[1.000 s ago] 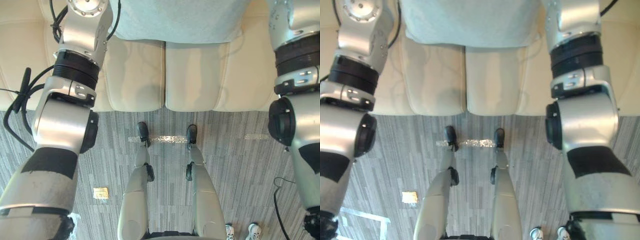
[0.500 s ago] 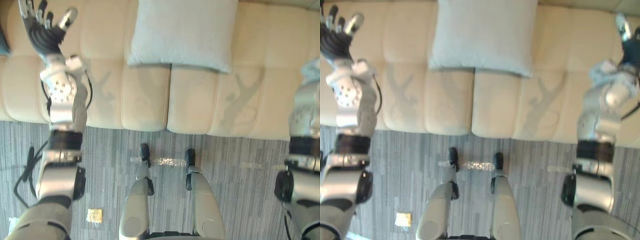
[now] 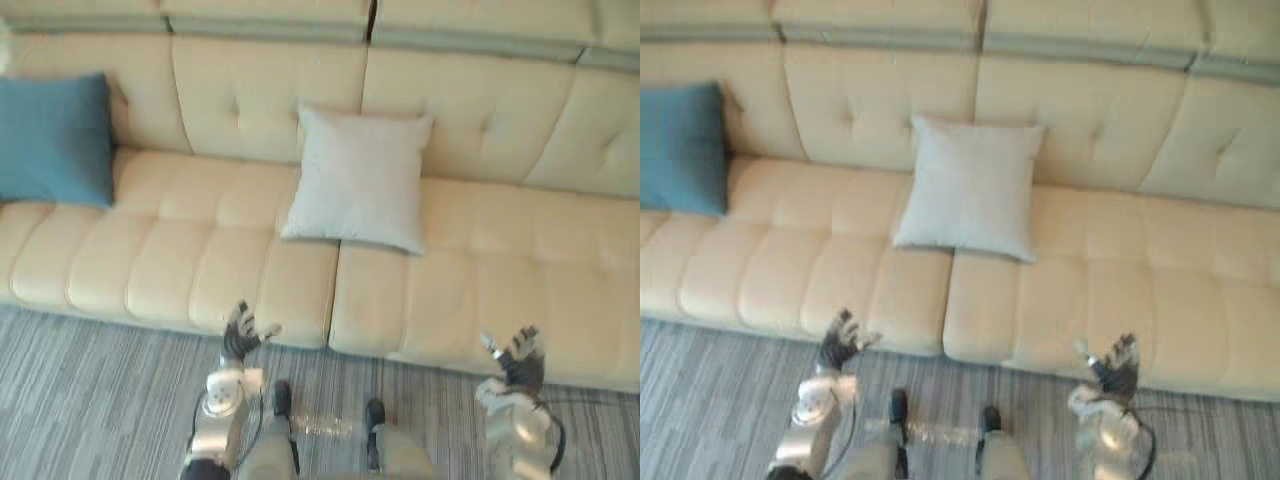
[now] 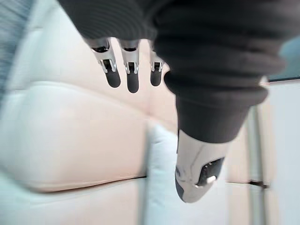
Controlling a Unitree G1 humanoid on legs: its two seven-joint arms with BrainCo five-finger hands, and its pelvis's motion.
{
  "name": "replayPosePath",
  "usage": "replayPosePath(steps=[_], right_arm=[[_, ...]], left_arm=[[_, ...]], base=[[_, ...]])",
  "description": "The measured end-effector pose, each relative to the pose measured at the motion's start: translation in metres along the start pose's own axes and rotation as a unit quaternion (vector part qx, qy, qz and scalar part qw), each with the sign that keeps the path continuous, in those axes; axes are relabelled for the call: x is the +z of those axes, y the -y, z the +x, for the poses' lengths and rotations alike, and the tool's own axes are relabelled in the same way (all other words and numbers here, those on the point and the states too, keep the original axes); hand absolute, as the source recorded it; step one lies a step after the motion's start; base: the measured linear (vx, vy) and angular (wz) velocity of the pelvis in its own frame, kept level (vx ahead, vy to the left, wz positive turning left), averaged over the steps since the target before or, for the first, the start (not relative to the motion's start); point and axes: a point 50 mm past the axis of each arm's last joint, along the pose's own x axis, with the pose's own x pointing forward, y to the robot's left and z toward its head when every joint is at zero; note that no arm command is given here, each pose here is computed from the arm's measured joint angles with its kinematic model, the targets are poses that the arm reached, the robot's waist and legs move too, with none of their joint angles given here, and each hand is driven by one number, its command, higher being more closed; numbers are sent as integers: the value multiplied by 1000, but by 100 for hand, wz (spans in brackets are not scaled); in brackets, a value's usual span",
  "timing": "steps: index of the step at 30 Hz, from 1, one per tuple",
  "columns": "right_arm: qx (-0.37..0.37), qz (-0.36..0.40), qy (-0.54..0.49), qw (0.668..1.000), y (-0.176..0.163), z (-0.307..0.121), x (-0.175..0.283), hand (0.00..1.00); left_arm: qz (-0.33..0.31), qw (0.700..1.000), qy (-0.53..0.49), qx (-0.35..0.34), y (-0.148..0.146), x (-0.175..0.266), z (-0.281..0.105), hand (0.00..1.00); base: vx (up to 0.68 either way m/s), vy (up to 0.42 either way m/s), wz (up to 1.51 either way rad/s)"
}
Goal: Pick up cushions and gather them together orderly.
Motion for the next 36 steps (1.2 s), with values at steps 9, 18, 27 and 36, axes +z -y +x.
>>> replayPosePath(steps=[9, 18, 27, 36], right_arm=[[7, -40, -227, 973, 9, -44, -100, 0], [9, -55, -267, 962, 10, -48, -113, 0], [39, -50, -247, 967, -21, -34, -103, 0], [53, -60, -213, 974, -34, -19, -88, 0]], left_arm=[[31, 981, -189, 39, -21, -87, -38, 0], [41, 974, -219, 44, -23, -96, -40, 0], [40, 983, -174, 30, -7, -70, -14, 0], [30, 983, -174, 41, -7, -70, -16, 0]], base=[[40, -1, -1], [59, 4, -24], [-38, -6, -13], [-161, -127, 7]])
